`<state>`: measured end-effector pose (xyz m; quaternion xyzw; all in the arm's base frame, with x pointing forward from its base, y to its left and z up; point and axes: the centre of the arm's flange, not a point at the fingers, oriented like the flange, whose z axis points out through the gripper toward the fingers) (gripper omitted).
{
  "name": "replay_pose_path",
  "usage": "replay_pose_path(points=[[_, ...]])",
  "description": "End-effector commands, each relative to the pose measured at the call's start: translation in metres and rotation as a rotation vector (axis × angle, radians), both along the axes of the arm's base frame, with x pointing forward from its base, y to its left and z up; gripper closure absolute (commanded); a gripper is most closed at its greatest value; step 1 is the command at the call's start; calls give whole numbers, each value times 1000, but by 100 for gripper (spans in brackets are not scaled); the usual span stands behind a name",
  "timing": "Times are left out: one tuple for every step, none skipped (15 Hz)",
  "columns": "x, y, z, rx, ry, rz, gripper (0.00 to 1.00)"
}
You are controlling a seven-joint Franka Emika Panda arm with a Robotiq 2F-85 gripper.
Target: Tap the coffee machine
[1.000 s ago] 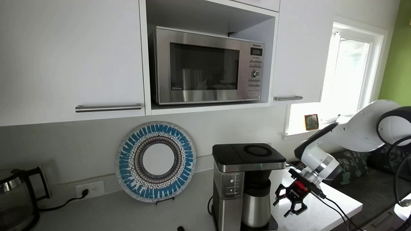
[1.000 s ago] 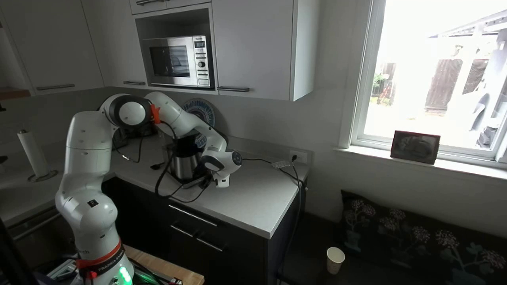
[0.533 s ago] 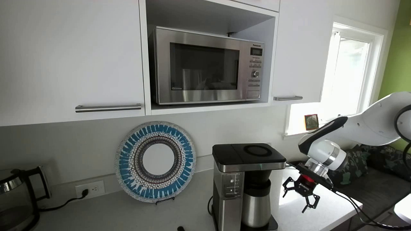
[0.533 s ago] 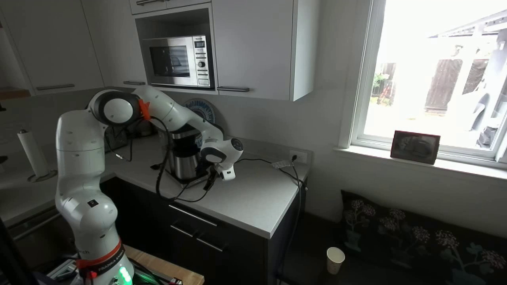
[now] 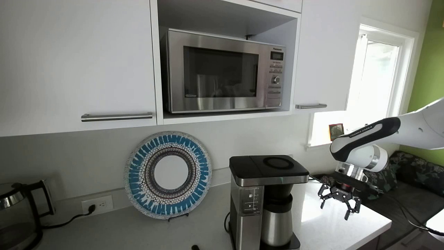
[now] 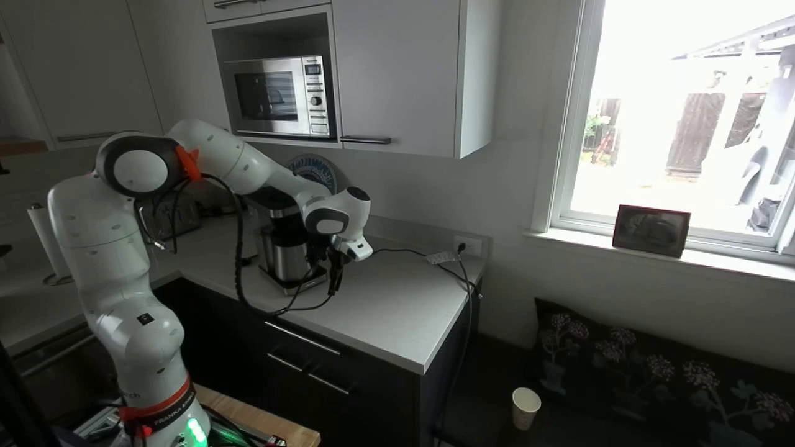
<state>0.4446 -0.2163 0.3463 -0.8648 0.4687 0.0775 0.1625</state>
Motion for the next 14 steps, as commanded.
replay_pose_path(points=[[-30,4,32,-102,-46,99,0],[-35,4,43,-138,-62,126,0],[-40,3,54,-165,-75,151,0],[-45,5,68,-189,-98,174,0],[-49,4,78,-215,-121,197,0],[-56,6,92,-241,-147,211,0],[-60,7,104,-260,-170,229,0],[-66,8,115,-279,-199,238,0],[-71,10,126,-293,-225,245,0],[-81,14,135,-291,-241,259,0],[-86,15,143,-303,-269,267,0],[-59,6,134,-275,-226,242,0],[-65,8,142,-282,-248,248,0],[-70,10,147,-286,-261,250,0]])
